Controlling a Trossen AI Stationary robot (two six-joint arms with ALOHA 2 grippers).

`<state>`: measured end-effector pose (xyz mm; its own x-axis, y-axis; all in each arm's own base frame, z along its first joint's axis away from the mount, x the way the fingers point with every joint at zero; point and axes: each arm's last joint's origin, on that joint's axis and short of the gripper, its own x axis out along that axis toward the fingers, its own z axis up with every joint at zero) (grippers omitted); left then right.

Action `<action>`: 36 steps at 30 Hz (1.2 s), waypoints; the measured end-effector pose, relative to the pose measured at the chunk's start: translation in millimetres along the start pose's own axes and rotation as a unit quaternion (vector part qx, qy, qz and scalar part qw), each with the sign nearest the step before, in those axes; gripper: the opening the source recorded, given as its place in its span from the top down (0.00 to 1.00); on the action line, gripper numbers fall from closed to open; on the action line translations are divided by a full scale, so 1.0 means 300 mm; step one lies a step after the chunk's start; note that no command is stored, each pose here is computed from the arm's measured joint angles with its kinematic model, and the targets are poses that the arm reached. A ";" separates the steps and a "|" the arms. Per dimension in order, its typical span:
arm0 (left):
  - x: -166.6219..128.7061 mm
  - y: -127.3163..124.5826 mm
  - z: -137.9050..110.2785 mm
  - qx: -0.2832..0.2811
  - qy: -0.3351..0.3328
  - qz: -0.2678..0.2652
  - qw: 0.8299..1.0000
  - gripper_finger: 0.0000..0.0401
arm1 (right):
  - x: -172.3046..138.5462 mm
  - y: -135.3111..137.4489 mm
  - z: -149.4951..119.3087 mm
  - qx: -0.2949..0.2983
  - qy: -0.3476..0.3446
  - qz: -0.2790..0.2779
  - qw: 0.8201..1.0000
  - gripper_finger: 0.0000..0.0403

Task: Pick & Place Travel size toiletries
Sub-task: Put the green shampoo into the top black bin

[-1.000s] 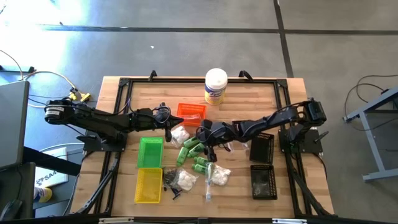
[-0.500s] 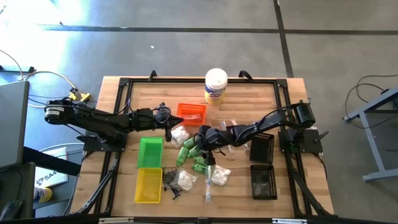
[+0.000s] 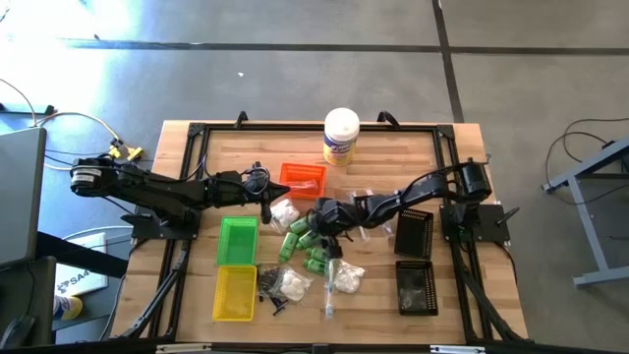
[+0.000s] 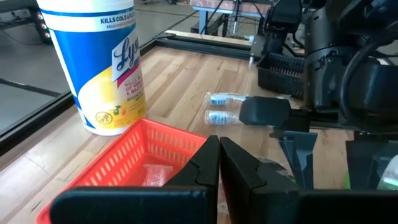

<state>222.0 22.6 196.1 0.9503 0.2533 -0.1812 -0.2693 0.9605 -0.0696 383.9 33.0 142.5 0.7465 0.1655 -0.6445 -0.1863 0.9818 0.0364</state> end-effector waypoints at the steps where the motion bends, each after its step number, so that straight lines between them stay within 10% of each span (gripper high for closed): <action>1: 0.000 0.000 0.000 0.001 -0.001 0.003 1.000 0.98 | 0.000 0.000 -0.002 -0.004 0.004 0.000 1.000 0.43; 36: 0.000 0.002 -0.009 0.004 0.013 0.008 1.000 0.98 | 0.052 -0.018 -0.072 -0.013 0.058 -0.022 0.998 0.57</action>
<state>221.5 22.9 193.4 0.9416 0.2647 -0.2083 -0.2822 0.9575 -0.0590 382.6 28.3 115.8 0.6749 0.1093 -0.7298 -0.1729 0.9849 -0.0124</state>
